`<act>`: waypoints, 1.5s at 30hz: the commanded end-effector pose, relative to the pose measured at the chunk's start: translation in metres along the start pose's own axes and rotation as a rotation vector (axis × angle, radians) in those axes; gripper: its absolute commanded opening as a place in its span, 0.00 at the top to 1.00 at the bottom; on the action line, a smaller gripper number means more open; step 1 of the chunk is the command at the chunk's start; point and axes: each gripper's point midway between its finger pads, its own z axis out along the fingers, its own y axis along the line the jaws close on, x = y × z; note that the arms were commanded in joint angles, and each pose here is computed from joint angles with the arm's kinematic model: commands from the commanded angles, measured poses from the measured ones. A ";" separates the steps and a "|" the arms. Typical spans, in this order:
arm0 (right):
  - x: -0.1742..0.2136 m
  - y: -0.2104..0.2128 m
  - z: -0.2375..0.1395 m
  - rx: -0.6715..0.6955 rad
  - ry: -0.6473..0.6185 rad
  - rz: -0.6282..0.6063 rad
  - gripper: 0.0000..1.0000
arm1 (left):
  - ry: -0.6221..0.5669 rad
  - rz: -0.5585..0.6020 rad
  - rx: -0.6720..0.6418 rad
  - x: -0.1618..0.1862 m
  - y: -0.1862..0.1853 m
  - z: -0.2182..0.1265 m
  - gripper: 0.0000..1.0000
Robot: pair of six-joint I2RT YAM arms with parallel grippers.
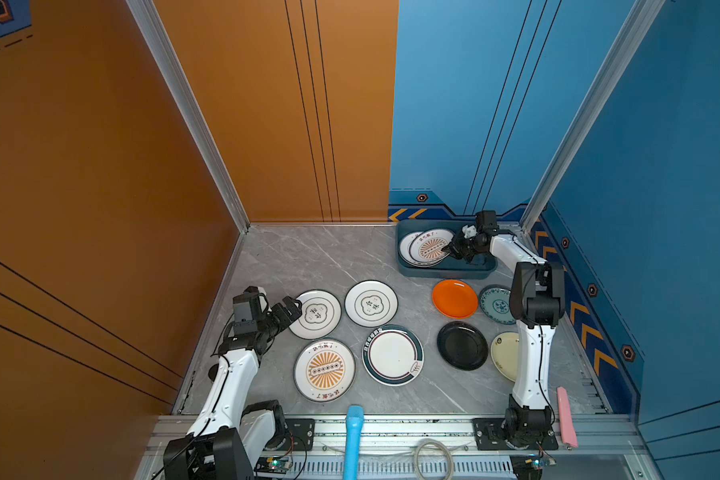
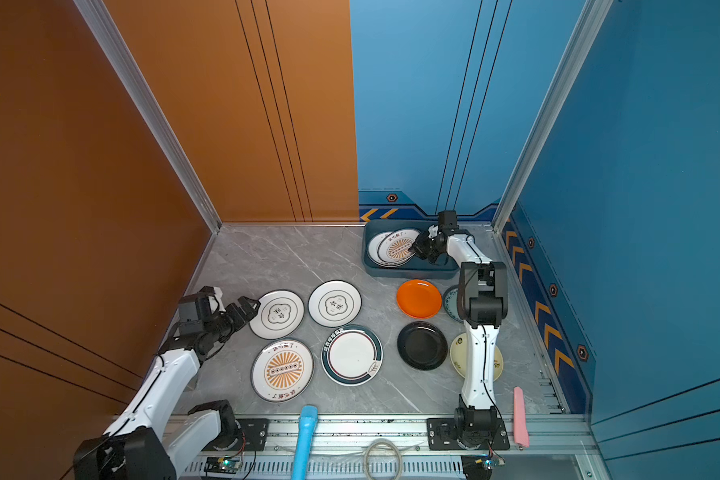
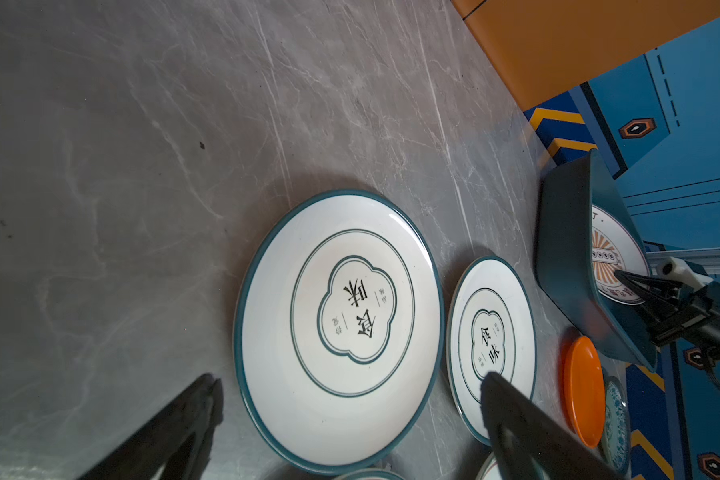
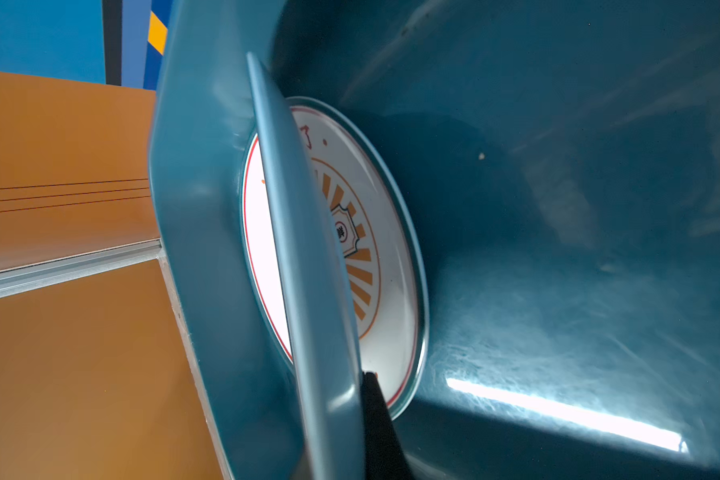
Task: Place the plates into the plastic bin on the countertop
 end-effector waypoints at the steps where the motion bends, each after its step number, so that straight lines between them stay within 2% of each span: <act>1: 0.000 0.001 0.001 0.022 0.021 -0.026 0.94 | 0.023 -0.015 -0.001 0.004 0.004 0.004 0.00; 6: 0.003 -0.007 0.003 0.081 0.038 -0.053 0.83 | 0.025 -0.013 0.006 0.003 0.002 0.004 0.00; 11: 0.002 -0.013 0.000 0.151 0.037 -0.087 0.77 | 0.014 -0.006 -0.019 0.002 0.006 0.002 0.00; 26: 0.003 -0.029 0.002 0.277 0.042 -0.150 0.72 | 0.027 -0.005 -0.075 0.009 0.018 -0.002 0.00; 35: 0.006 -0.034 0.006 0.306 0.050 -0.169 0.67 | 0.042 -0.010 -0.090 0.017 0.024 -0.001 0.01; 40: 0.004 -0.028 0.000 0.303 0.036 -0.184 0.60 | 0.051 -0.012 -0.097 0.020 0.025 -0.001 0.01; 45: -0.007 0.006 -0.032 0.312 -0.063 -0.263 0.53 | 0.056 -0.012 -0.106 0.022 0.028 0.001 0.03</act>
